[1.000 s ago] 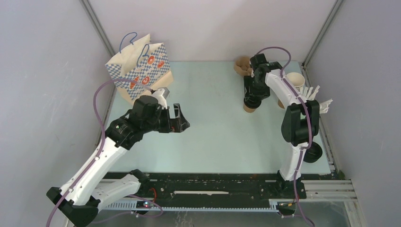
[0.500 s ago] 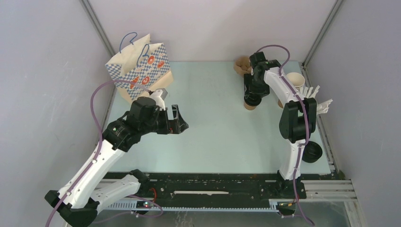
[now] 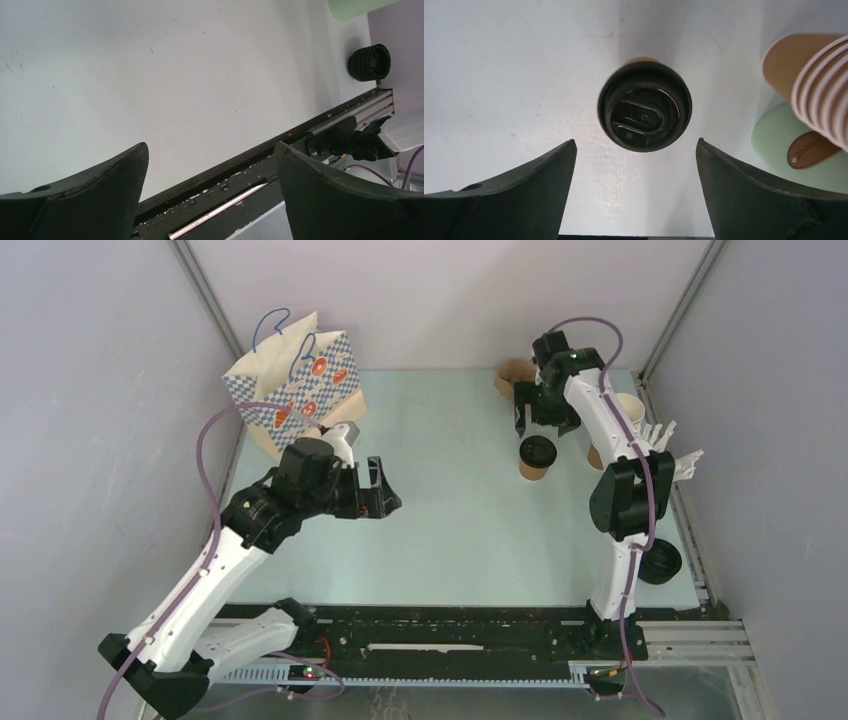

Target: Pack the takeout coffee

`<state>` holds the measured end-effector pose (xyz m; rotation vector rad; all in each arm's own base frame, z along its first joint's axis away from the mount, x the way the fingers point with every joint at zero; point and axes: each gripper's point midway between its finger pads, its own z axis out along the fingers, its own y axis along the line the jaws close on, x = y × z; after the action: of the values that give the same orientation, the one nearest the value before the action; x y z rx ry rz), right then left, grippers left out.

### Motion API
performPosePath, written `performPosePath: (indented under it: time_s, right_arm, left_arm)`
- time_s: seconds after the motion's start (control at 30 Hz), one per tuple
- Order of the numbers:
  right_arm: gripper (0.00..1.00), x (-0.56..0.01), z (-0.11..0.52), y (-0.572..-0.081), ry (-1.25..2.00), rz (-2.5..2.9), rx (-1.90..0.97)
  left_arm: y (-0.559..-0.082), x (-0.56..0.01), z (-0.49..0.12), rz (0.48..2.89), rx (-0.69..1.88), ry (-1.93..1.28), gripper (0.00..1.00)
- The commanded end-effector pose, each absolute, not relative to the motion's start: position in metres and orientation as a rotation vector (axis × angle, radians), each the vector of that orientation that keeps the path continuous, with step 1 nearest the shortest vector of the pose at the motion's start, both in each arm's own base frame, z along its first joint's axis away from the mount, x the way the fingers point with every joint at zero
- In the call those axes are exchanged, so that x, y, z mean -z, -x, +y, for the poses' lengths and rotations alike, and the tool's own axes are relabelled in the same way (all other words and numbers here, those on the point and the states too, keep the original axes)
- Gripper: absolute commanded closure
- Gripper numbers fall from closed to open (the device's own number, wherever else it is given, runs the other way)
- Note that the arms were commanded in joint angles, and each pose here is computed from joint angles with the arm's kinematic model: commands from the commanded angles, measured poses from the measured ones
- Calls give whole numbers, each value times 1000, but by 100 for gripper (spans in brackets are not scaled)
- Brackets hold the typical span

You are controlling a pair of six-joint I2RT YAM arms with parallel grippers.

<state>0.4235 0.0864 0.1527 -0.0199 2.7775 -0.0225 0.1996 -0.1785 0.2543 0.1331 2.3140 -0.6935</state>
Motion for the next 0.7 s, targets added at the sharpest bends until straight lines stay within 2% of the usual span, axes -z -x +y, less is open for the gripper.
performPosePath:
  time_s: [0.0,0.13,0.27,0.37,0.57,0.67]
  right_arm:
    - [3,-219,83,-428,10,2670,-40]
    - [8,-261,40,-438,-189,2540,-49]
    - [12,-277,-3,-458,-272,2451,24]
    - [19,-275,-35,-463,-347,2465,99]
    - [28,-261,-58,-459,-413,2486,123]
    - [40,-250,-60,-459,-415,2521,124]
  left_arm:
    - [-210,-280,-185,2237,718,-191,0]
    - [-214,-281,-187,2228,705,-228,0]
    - [-219,-280,-195,2208,733,-274,0]
    - [-222,-277,-198,2210,728,-303,0]
    - [-226,-270,-201,2232,675,-366,0]
    - [-227,-266,-202,2242,650,-391,0]
